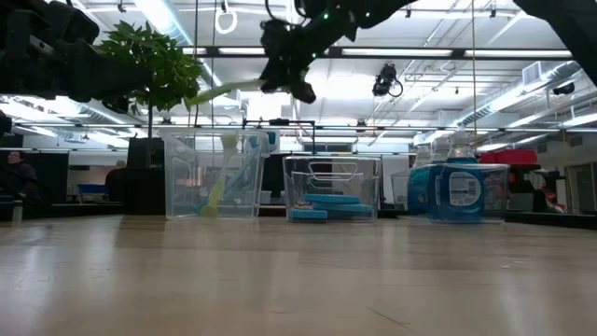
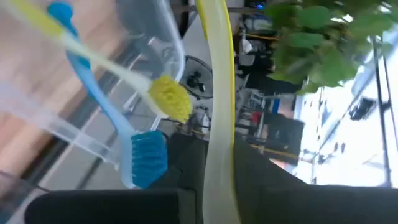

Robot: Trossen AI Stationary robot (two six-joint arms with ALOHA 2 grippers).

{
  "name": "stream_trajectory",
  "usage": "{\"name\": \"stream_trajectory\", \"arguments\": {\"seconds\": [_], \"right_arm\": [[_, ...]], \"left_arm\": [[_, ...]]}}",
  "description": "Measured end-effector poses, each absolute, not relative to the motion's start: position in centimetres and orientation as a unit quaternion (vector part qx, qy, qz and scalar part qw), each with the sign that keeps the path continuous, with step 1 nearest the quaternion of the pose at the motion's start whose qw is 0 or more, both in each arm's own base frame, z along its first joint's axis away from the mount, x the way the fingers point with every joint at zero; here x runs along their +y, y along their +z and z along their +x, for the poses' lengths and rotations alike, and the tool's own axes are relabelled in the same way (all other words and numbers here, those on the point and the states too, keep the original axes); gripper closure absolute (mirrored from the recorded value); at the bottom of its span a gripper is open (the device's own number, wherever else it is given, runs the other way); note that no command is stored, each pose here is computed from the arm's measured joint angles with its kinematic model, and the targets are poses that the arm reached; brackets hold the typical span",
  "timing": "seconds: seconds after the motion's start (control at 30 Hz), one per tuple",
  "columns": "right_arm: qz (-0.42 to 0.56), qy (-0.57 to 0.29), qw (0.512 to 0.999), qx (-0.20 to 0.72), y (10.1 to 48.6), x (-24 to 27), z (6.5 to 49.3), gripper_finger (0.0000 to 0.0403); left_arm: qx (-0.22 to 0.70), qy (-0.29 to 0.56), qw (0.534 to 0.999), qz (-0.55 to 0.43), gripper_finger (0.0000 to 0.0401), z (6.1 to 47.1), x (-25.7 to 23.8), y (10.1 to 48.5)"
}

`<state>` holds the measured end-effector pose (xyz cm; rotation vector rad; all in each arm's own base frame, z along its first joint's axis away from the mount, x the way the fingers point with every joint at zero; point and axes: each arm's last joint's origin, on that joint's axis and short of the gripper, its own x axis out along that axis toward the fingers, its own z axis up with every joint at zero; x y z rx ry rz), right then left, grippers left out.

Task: Pick & Place Kitchen Sink Supplies
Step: Put the yellow cleaning brush into the left transparent bin

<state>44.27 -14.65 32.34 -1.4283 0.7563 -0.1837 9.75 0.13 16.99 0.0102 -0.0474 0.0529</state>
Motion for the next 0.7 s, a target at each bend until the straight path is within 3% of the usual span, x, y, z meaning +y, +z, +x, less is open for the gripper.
{"name": "stream_trajectory", "arguments": {"seconds": [0.47, 0.7], "right_arm": [[-0.710, -0.013, 0.611, 0.351, 29.1, -18.8, 44.6, 0.0346], [-0.717, 0.026, 0.616, 0.325, 28.0, -19.0, 45.0, 0.0346]], "left_arm": [[-0.024, 0.026, 0.999, 0.005, 0.0357, 9.8, 0.1, 17.0], [-0.024, 0.027, 0.999, 0.005, 0.0357, 9.8, 0.1, 17.0]]}}
